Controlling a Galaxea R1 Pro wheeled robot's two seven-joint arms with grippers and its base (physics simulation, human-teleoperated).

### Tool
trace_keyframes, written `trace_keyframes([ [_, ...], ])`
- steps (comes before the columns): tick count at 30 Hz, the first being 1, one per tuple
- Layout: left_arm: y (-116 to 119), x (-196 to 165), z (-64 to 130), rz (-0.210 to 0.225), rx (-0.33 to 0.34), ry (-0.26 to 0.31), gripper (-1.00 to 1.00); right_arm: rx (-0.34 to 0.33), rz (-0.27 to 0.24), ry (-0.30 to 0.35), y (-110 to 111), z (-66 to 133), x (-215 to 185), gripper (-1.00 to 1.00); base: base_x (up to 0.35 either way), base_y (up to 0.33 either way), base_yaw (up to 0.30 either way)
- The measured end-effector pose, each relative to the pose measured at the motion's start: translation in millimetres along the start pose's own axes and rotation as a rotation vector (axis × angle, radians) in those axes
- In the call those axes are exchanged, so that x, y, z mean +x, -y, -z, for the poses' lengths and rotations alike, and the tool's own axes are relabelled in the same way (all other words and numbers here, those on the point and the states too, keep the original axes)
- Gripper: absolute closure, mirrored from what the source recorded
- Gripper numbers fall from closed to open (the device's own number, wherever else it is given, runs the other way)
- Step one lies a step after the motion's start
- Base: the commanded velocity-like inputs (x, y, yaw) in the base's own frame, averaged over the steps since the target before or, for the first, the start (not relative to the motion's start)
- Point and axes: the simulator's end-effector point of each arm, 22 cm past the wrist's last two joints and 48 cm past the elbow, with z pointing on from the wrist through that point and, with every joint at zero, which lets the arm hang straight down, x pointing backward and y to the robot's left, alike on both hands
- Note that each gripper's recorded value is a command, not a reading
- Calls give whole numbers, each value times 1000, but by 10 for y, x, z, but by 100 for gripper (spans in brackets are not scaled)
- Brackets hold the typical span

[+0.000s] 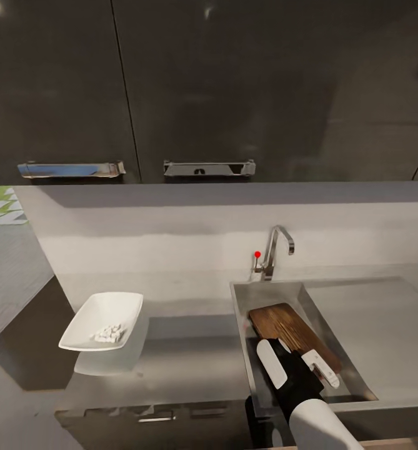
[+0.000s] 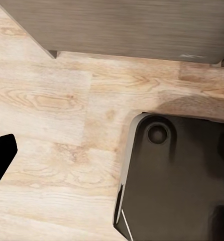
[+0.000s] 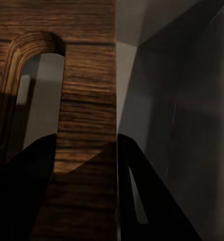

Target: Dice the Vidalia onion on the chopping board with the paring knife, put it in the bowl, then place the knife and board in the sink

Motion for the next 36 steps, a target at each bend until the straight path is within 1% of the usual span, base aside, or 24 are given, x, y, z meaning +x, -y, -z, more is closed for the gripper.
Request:
trace_keyframes([
  [7, 0, 4, 1, 0, 0, -1, -100, -1, -1, -2, -2, -1, 2, 100, 0, 0, 0],
  [8, 0, 2, 0, 0, 0, -1, -100, -1, 0, -2, -2, -1, 2, -100, 0, 0, 0],
  [17, 0, 3, 1, 0, 0, -1, -100, -5, -11, 2, -19, 19, -35, -100, 0, 0, 0],
  [18, 1, -1, -2, 0, 0, 0, -100, -8, -18, 4, -29, 31, -57, -100, 0, 0, 0],
  [20, 0, 3, 1, 0, 0, -1, -100, -36, -53, 14, -109, 106, -183, -100, 0, 0, 0],
  [21, 1, 2, 0, 0, 1, 0, -100, -72, -93, 31, -206, 216, -347, -100, 0, 0, 0],
  [22, 1, 3, 1, 0, 1, 0, -100, -123, -128, 62, -327, 401, -566, -100, 0, 0, 0],
  [23, 1, 4, 1, 0, 0, 0, -100, -162, -138, 86, -410, 570, -714, -100, 0, 0, 0],
  [24, 1, 3, 1, 0, 1, 0, -100, -198, -133, 110, -480, 753, -837, -100, 0, 0, 0],
  [25, 1, 2, 1, 0, 0, 0, -100, -247, -114, 144, -556, 1022, -976, -100, 0, 0, 0],
  [26, 1, 2, 1, 0, 1, 0, -100, -283, -100, 166, -605, 1206, -1056, -100, 0, 0, 0],
  [27, 2, -2, -1, 0, 1, 1, -100, -336, -77, 195, -671, 1449, -1141, -100, 0, 0, 0],
  [28, 2, -3, -2, 0, 1, 1, -100, -372, -59, 214, -714, 1602, -1175, -100, 0, 0, 0],
  [29, 2, -3, -1, 0, 1, 1, -100, -420, -22, 241, -779, 1798, -1174, -100, -51, 0, 0],
  [31, 4, -3, -2, 0, 1, 0, -100, -523, 71, 305, -927, 2189, -1029, -100, -192, 0, 0],
  [33, 4, -5, -3, 0, 1, 1, -100, -613, 130, 347, -1035, 2483, -875, -100, -285, 0, 0],
  [34, 5, -9, -5, 0, 2, 2, -100, -701, 187, 415, -1106, 2630, -850, -100, -317, 0, 0],
  [35, 4, -9, -4, 0, 1, 2, -100, -734, 210, 438, -1125, 2651, -852, -100, -324, 0, 0],
  [36, 5, -9, -5, 0, 2, 1, -100, -757, 227, 449, -1137, 2646, -853, -100, -329, 0, 0],
])
